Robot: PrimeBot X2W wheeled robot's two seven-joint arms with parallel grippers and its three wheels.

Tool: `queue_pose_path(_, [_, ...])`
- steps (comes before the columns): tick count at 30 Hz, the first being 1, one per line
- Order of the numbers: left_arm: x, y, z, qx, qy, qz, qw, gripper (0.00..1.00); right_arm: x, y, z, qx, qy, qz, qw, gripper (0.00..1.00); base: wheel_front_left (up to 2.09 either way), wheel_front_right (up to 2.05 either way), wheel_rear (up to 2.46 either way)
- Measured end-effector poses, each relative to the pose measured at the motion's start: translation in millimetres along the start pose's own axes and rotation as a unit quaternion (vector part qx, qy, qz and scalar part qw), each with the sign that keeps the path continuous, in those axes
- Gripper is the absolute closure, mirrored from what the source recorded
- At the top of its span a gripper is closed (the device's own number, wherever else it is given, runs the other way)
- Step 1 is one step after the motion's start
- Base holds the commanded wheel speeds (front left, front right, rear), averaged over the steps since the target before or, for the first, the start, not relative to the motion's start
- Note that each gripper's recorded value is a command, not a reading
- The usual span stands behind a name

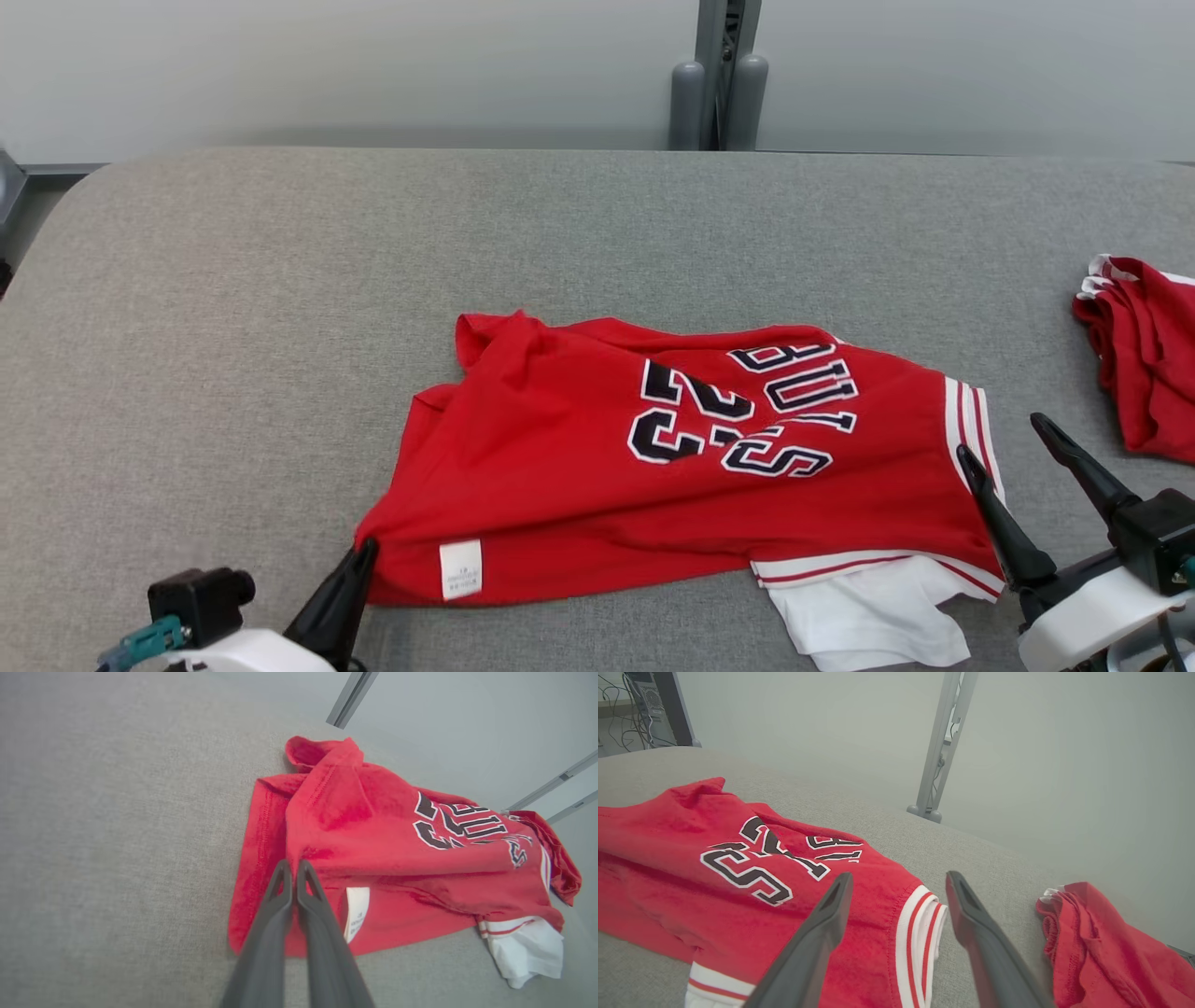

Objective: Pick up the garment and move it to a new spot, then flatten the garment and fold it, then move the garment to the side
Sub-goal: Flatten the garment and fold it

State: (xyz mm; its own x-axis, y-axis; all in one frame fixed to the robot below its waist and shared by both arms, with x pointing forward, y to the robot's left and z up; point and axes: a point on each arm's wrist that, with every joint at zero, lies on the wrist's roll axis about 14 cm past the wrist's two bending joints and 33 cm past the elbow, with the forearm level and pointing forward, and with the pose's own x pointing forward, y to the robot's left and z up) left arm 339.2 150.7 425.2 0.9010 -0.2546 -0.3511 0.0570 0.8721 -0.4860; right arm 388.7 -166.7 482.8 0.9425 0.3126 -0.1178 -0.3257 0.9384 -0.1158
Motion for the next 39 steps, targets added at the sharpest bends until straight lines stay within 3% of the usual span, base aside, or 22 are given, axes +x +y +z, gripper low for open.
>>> queue_pose_path(8, [-20,19,-23,-0.016,0.037,0.030,0.999,1.00,-5,12,-10,0.010,0.019,0.014,1.000,0.00,0.00,0.00,0.00])
queue_pose_path(24, [-33,58,-73,-0.022,0.122,0.093,0.988,1.00,-17,2,-19,0.017,0.034,-0.007,0.999,0.00,0.00,0.00,0.00])
queue_pose_path(26, [-33,61,-75,-0.019,0.128,0.096,0.987,0.58,-17,0,-19,0.016,0.034,-0.010,0.999,0.00,0.00,0.00,0.00])
queue_pose_path(27, [-32,61,-76,-0.018,0.128,0.095,0.987,0.16,-16,-2,-18,0.014,0.033,-0.011,0.999,0.00,0.00,0.00,0.00])
queue_pose_path(28, [-32,61,-75,-0.018,0.128,0.095,0.987,0.00,-16,-4,-17,0.013,0.031,-0.013,0.999,0.00,0.00,0.00,0.00])
queue_pose_path(39, [-21,63,-27,0.026,0.070,0.085,0.994,0.00,-13,-14,-4,0.004,0.014,-0.023,1.000,0.00,0.00,0.00,0.00])
